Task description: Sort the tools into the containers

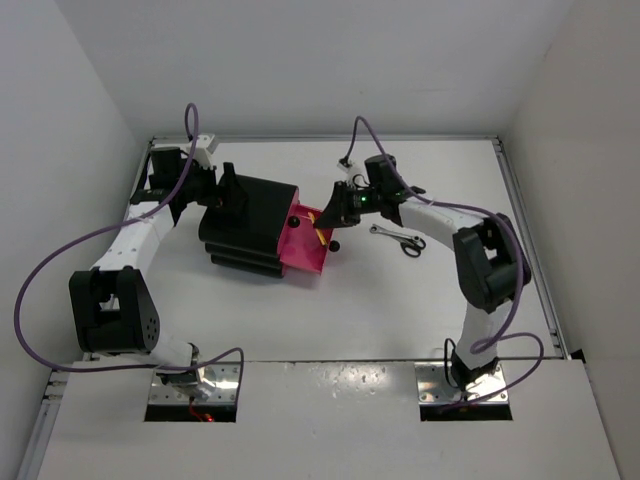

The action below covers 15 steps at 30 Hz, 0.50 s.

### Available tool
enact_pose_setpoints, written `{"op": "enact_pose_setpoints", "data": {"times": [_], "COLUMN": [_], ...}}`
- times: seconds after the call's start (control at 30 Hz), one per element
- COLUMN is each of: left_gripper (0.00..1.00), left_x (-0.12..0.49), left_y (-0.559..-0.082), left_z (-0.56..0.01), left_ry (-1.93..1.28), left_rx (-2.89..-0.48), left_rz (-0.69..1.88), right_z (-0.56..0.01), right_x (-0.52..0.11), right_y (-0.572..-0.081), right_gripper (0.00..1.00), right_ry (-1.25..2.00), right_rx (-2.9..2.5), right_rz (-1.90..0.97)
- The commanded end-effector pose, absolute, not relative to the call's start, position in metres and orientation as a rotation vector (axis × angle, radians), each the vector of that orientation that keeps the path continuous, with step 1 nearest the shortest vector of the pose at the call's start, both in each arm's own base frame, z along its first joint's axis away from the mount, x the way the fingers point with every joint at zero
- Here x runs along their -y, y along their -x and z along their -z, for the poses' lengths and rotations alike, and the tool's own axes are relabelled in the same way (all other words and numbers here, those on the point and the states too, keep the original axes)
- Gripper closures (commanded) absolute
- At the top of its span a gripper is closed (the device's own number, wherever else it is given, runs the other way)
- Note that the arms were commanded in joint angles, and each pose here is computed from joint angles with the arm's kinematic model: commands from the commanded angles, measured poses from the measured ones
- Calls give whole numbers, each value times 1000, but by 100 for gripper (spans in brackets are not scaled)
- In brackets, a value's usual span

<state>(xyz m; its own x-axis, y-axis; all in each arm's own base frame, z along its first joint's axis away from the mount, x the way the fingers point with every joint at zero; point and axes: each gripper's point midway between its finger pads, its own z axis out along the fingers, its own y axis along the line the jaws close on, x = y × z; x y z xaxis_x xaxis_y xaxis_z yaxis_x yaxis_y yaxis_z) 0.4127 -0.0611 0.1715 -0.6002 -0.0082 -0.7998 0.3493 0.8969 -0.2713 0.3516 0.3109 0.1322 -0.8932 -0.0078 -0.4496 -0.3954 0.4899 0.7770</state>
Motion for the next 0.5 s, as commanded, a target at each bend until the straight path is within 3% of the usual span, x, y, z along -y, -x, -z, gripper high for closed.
{"op": "enact_pose_setpoints", "data": {"times": [0.0, 0.07, 0.17, 0.27, 0.47], "left_gripper": [3, 3, 3, 3, 3], "left_x": [45, 45, 45, 47, 46], "left_y": [-347, -347, -347, -347, -347], "left_z": [-74, -76, -77, -74, -74], "left_ry": [-213, -215, -215, -216, -228], "left_rx": [-2570, -2561, -2561, -2567, -2565], "left_rz": [447, 445, 445, 459, 456], "right_z": [-151, -145, -144, -152, -195], "right_x": [-334, -333, -339, -341, -333], "right_y": [-364, -366, -367, -370, -374], "right_gripper": [94, 87, 62, 48, 47], "right_ry": [222, 210, 231, 261, 360], "right_rx": [-2328, -2339, -2340, -2312, -2148], "right_rz": [-1498, -1488, -1487, -1493, -1543]}}
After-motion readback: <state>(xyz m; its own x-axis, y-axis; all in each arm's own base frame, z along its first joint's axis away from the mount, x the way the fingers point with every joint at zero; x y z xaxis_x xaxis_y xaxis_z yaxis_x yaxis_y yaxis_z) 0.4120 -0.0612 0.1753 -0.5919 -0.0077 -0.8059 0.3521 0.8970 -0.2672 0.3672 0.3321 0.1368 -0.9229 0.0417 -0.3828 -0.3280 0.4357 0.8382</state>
